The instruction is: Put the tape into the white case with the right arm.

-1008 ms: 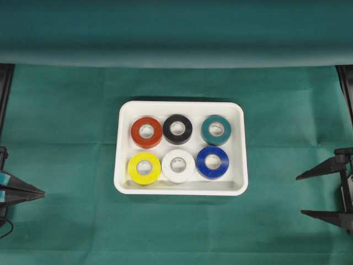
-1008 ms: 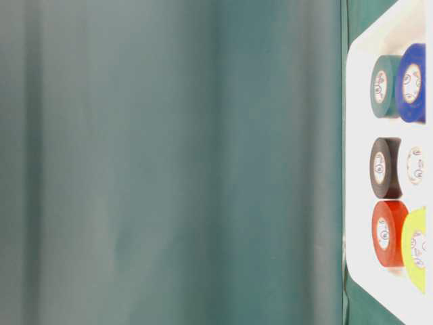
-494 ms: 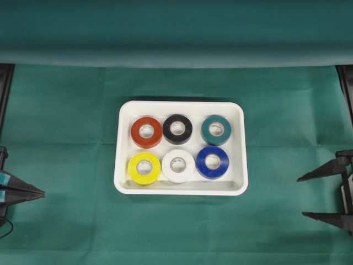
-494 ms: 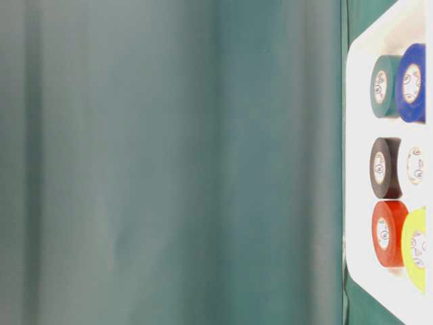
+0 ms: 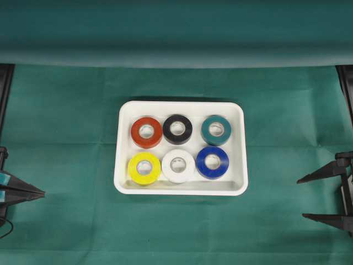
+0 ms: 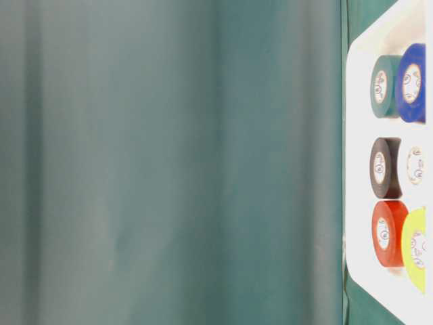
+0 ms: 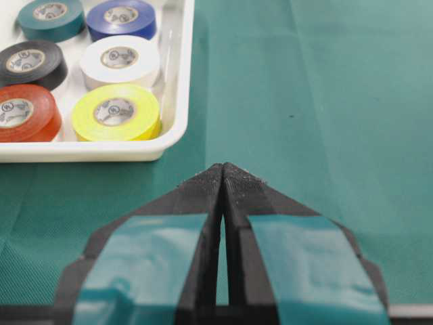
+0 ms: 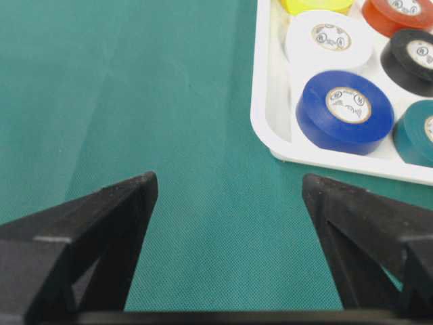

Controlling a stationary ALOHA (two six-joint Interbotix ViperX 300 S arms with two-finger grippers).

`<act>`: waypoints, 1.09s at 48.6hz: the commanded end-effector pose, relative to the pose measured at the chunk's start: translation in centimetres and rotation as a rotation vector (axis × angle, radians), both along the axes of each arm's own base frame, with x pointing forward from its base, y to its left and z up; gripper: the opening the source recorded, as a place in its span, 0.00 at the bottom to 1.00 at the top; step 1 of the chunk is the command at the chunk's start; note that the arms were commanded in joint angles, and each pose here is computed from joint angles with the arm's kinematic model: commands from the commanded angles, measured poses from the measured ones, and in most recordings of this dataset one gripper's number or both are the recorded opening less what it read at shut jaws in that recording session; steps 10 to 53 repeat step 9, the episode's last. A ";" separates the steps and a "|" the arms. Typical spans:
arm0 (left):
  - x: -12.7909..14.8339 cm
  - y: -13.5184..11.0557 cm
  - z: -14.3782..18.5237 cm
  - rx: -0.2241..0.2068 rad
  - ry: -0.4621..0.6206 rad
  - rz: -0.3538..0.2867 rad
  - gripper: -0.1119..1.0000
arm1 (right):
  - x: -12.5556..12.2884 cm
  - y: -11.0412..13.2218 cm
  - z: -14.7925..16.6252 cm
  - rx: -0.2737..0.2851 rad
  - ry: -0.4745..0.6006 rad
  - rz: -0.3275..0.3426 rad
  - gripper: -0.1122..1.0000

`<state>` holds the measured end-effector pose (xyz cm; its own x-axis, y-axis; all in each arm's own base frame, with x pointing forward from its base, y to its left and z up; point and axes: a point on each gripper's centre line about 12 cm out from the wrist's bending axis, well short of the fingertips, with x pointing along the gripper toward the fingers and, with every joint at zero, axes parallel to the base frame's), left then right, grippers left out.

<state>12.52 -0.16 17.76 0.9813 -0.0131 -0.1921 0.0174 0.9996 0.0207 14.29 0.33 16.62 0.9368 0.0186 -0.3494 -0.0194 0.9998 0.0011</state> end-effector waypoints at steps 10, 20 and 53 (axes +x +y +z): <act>0.1 0.0 0.5 0.000 -0.015 0.002 0.10 | 0.2 0.1 0.4 0.002 -0.021 0.005 0.82; 0.1 0.0 0.5 0.000 -0.015 0.002 0.10 | 0.2 0.1 0.4 0.002 -0.021 0.005 0.82; 0.1 0.0 0.5 0.000 -0.015 0.002 0.10 | 0.2 0.1 0.4 0.002 -0.021 0.005 0.82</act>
